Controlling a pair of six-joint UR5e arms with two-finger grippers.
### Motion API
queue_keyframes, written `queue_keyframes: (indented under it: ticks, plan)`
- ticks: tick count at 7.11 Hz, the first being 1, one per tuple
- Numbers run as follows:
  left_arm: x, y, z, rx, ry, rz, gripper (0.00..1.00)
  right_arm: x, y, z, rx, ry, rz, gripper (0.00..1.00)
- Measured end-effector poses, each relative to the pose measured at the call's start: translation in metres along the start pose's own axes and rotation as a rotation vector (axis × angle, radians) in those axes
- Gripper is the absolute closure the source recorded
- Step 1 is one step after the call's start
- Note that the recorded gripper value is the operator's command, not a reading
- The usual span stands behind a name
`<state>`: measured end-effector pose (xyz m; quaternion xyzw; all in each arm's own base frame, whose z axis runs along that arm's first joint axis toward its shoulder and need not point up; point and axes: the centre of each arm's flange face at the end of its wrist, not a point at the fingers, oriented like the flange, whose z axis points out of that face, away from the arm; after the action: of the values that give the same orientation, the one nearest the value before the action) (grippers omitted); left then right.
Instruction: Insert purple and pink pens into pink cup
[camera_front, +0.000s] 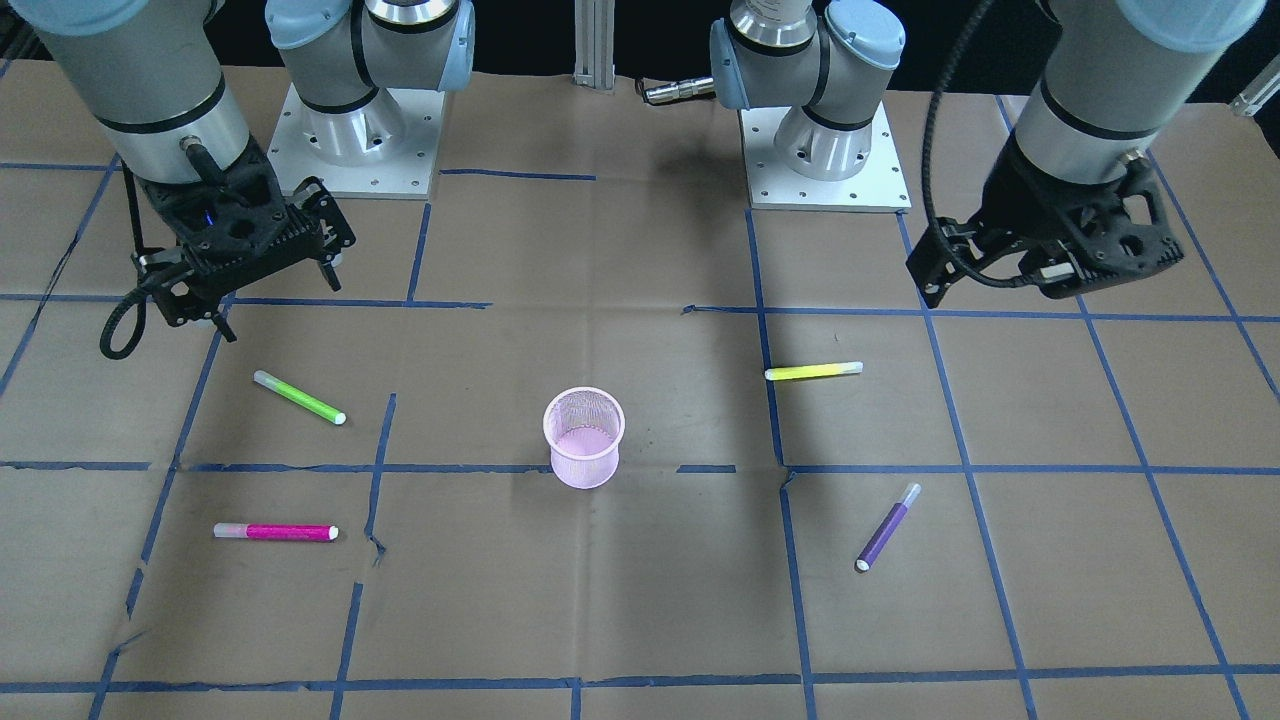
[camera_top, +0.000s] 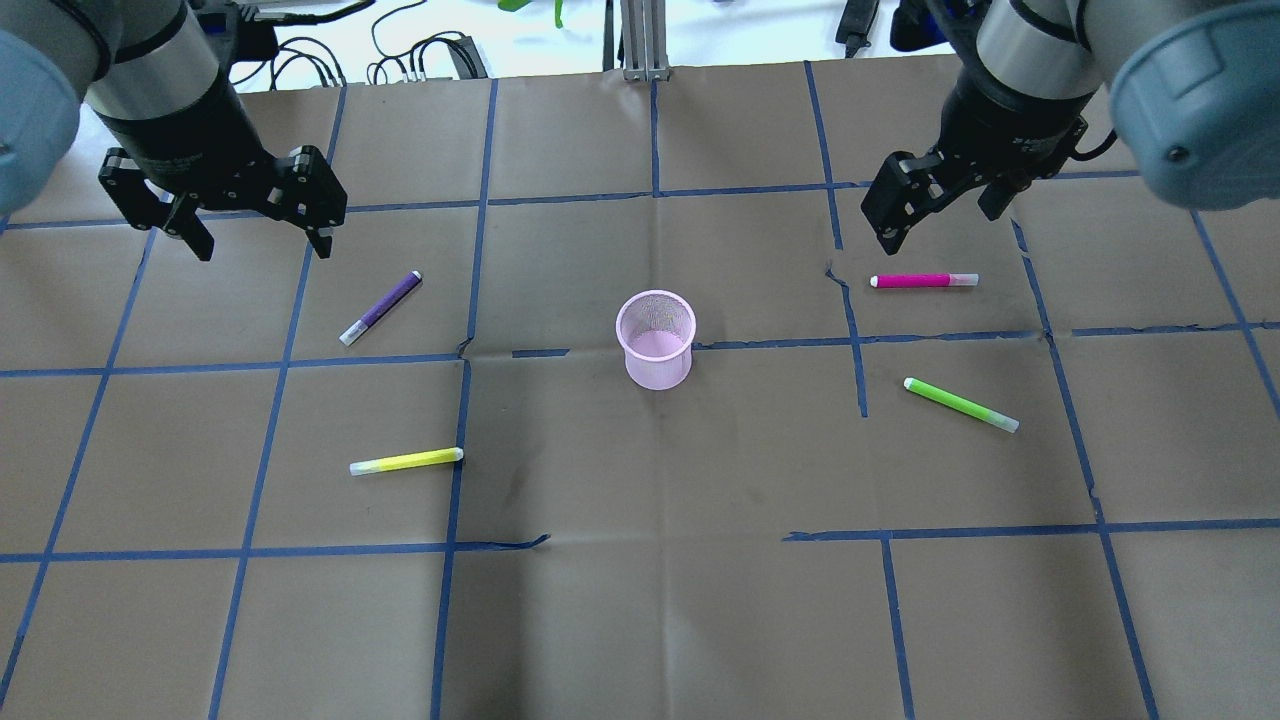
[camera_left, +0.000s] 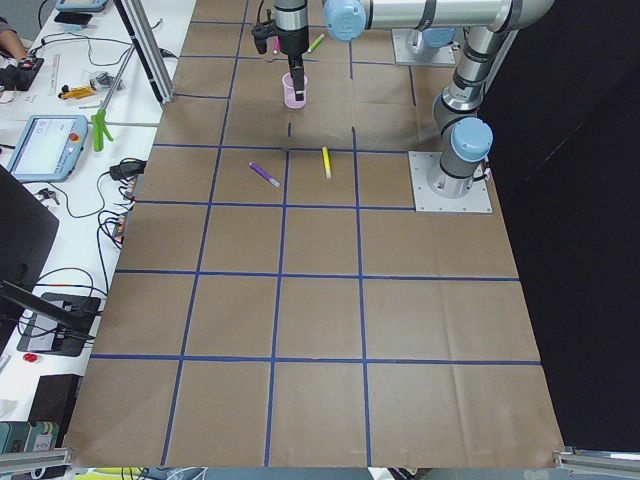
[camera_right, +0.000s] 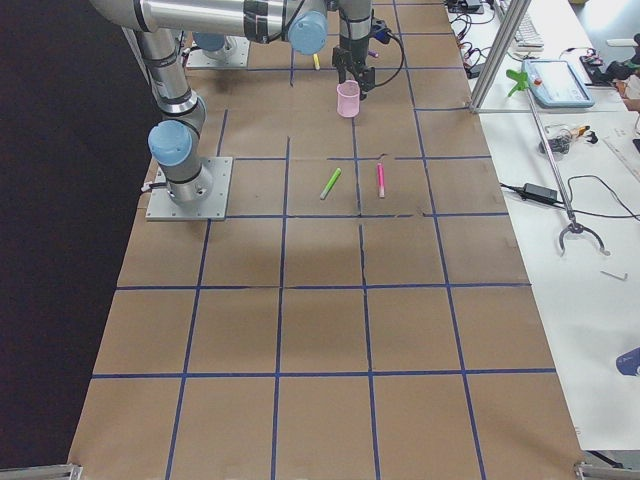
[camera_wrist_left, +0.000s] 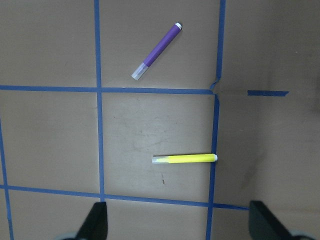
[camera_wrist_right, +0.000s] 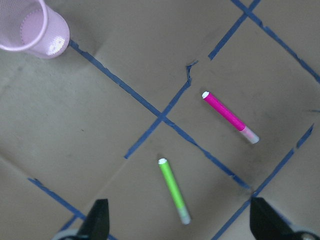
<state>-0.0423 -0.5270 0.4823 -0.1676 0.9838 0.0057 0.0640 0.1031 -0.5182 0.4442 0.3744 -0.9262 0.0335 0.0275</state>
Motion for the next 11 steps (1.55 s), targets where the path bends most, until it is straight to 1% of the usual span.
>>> queue_keyframes:
  ticks: [1,2,3,4,5,6,7,8,9,11]
  plan:
    - [-0.006,-0.01,0.003,0.036,0.009,-0.191,0.01,0.021,0.011,0.02,-0.005,-0.002,-0.137,0.0]
    - [-0.008,-0.015,0.007,0.057,0.021,-0.372,0.01,0.039,0.017,0.047,-0.015,-0.009,-0.269,0.0]
    - [-0.008,-0.018,0.011,0.058,0.029,-0.527,0.01,0.053,0.015,0.079,-0.021,-0.011,-0.38,0.0]
    - [-0.006,-0.019,0.017,0.047,0.033,-0.668,0.01,0.061,0.012,0.111,-0.032,-0.033,-0.455,0.0]
    - [-0.003,-0.017,0.025,0.022,0.046,-0.795,0.01,0.069,0.006,0.144,-0.039,-0.052,-0.55,0.0]
    - [0.003,-0.014,0.033,-0.022,0.08,-0.9,0.01,0.077,-0.001,0.172,-0.035,-0.053,-0.643,0.0]
    - [0.009,-0.012,0.038,-0.068,0.11,-1.012,0.01,0.081,-0.006,0.195,-0.033,-0.058,-0.694,0.0]
    - [0.011,-0.011,0.043,-0.1,0.117,-1.143,0.01,0.083,-0.01,0.213,-0.035,-0.072,-0.727,0.0]
    - [0.013,-0.013,0.047,-0.117,0.109,-1.259,0.01,0.086,-0.015,0.226,-0.032,-0.073,-0.755,0.03]
    - [0.018,-0.031,0.072,-0.146,0.052,-1.498,0.01,0.079,-0.033,0.241,-0.016,-0.046,-0.815,0.02]
